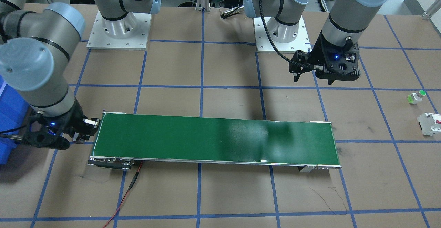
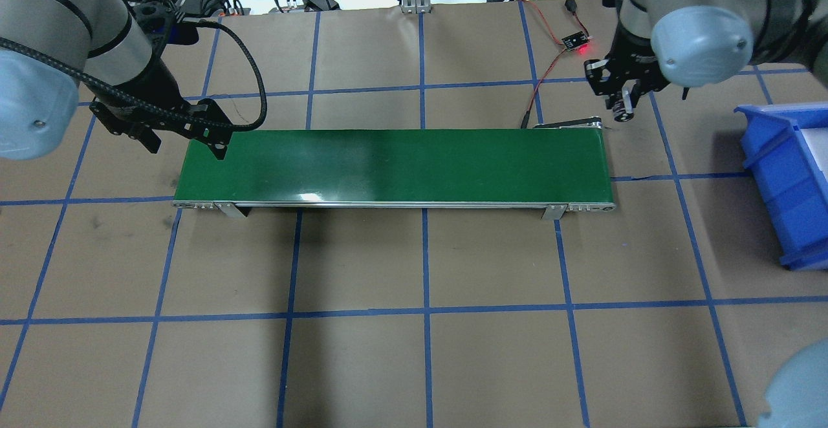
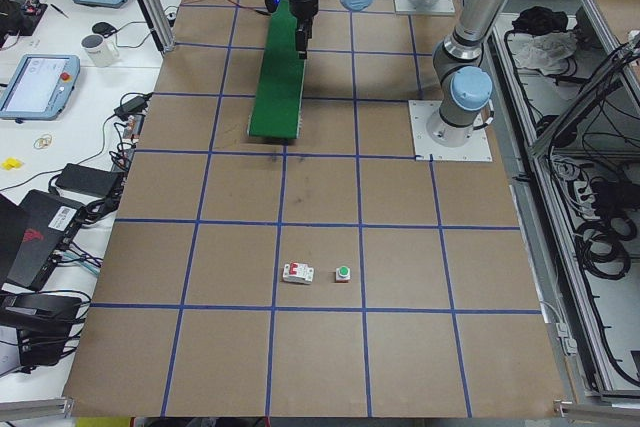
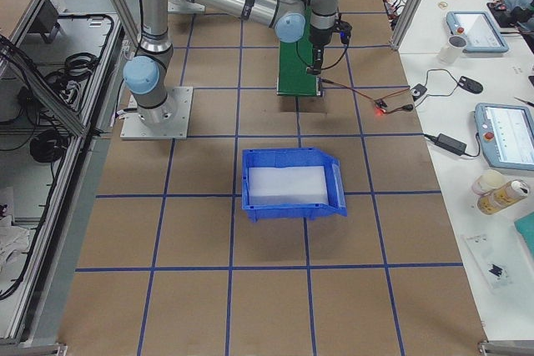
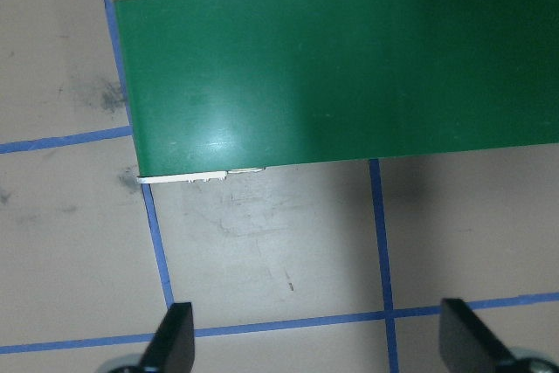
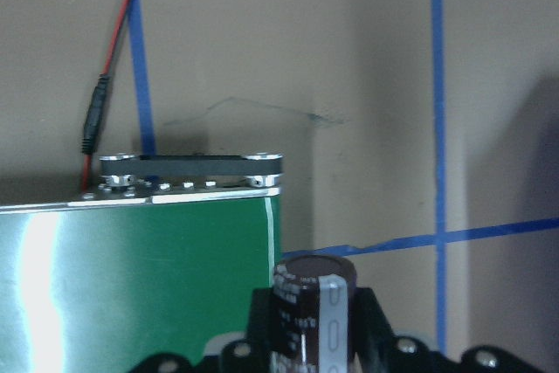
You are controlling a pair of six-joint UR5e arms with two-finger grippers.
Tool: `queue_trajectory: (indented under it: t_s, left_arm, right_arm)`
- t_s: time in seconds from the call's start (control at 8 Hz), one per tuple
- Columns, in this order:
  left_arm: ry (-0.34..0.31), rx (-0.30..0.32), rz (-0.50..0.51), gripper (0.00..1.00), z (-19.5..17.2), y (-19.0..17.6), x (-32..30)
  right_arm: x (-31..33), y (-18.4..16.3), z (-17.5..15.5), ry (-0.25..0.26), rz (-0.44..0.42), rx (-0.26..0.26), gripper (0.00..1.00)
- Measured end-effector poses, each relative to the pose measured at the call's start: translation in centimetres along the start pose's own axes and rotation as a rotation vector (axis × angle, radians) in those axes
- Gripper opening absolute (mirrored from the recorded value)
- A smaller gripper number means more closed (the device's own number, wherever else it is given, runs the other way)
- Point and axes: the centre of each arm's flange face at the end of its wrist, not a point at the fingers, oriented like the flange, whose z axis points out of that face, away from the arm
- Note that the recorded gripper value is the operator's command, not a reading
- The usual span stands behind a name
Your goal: Move capacitor from left to right
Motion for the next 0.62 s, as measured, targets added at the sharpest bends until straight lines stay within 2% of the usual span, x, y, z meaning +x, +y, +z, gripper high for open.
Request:
queue_trajectory:
  t_s: [0.25, 0.62]
  left_arm:
    - [0.000, 0.002, -0.001, 1.00, -0.1, 0.0, -0.1]
    - [0.002, 0.003, -0.004, 1.00, 0.0, 0.0, -0.2]
  right_arm:
    - [8.0, 0.2, -2.6, 0.023, -0.071, 0.008, 0.00]
    - [23.1, 1.1, -1.5, 0.045, -0.222, -0.005, 0.00]
